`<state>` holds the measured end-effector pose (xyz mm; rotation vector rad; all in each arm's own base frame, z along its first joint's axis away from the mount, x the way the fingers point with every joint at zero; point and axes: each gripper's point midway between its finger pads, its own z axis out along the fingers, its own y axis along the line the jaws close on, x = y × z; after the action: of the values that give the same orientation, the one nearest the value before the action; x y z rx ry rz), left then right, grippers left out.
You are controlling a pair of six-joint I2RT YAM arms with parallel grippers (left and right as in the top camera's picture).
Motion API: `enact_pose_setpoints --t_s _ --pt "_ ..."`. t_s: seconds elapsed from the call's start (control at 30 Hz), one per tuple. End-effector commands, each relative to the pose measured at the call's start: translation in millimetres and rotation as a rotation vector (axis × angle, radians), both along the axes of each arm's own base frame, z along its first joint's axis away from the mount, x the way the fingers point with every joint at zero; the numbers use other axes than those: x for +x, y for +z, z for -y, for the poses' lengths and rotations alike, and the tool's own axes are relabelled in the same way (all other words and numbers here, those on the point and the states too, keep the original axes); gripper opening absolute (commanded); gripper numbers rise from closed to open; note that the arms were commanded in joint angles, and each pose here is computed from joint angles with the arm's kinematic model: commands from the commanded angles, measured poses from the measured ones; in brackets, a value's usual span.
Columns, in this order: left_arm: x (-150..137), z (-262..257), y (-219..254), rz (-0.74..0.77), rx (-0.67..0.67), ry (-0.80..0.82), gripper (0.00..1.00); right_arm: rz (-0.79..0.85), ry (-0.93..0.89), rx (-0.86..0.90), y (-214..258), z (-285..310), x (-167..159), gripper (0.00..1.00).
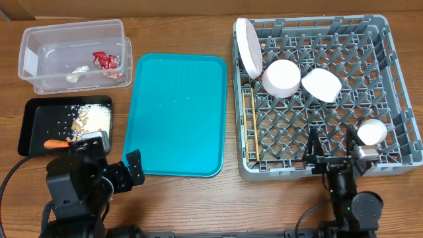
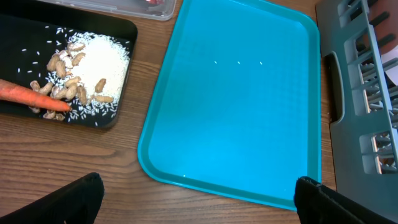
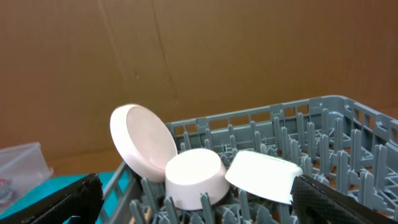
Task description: Sort waste into correct bins and load items into the dishwasher
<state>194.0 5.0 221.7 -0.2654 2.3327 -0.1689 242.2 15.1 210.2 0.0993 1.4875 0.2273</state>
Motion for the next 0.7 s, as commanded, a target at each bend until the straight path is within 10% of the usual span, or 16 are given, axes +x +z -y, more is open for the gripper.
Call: enact_pose_setpoints --t_s 0.0,0.67 --pt "-0.1 2.7 0.0 0.005 -0.016 -0.004 1.00 -0.015 0.001 -0.067 -16.3 -1.4 2.5 1.00" --pt "-0.1 2.7 0.0 0.005 -0.016 -0.004 1.00 -0.101 0.019 -0.056 -39.9 -3.9 3.5 1.00"
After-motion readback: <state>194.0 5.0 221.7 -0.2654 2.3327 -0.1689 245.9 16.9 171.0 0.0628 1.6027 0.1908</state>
